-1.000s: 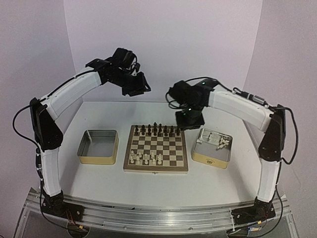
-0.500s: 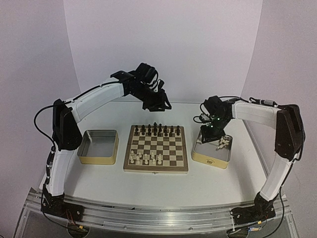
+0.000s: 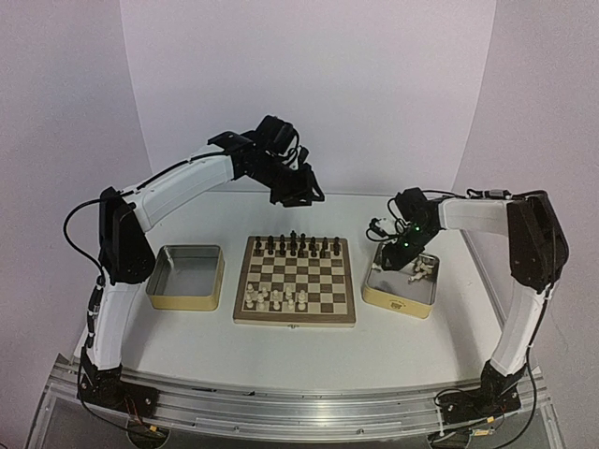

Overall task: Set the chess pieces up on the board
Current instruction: Pick up the chess piece from the storage box.

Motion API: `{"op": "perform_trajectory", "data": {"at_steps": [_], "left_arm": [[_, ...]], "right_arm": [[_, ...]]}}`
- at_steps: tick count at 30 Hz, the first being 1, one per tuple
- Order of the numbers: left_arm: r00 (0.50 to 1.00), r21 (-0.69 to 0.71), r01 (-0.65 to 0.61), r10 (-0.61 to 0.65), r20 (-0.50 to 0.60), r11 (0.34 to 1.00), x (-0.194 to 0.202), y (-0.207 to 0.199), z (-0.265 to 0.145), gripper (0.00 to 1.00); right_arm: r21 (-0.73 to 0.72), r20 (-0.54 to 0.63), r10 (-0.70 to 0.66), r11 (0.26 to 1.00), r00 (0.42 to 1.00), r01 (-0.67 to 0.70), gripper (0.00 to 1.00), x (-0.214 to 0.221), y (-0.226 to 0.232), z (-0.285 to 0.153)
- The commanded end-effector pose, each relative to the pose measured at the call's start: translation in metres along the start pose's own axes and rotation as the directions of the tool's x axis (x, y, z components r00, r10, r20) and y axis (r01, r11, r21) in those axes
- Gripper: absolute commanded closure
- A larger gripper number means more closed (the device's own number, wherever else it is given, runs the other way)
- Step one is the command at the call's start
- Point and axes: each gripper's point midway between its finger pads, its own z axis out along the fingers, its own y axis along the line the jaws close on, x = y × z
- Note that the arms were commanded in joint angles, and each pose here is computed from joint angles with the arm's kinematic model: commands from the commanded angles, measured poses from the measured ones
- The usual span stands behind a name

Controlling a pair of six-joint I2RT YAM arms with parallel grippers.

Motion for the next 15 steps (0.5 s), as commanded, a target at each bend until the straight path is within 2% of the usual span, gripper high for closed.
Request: {"op": "perform_trajectory", "data": {"at_steps": [1,4,8,15], "left_arm": [[0.996,0.031,-0.003,0.0,0.094,1.0,-0.023,-0.02,-0.022,0.66],[0.995,0.028,0.006,-0.009,0.103,1.0,-0.026,-0.019,-0.023,0.66],[0.994,0.023,0.019,-0.022,0.111,1.0,-0.027,-0.02,-0.025,0.66],[0.991,0.015,0.037,-0.038,0.129,0.999,-0.03,-0.019,-0.029,0.66]], "right_arm": [[-0.01,0.07,-0.107,0.994,0.992,0.108,0.66,-0.007,-0.003,0.014],[-0.006,0.103,-0.106,0.994,0.989,0.107,0.64,-0.01,-0.01,0.02],[-0.025,0.084,-0.135,0.99,0.987,0.137,0.63,-0.003,-0.011,0.035],[-0.075,0.091,-0.108,0.99,0.99,0.115,0.63,0.001,-0.006,0.051]]}}
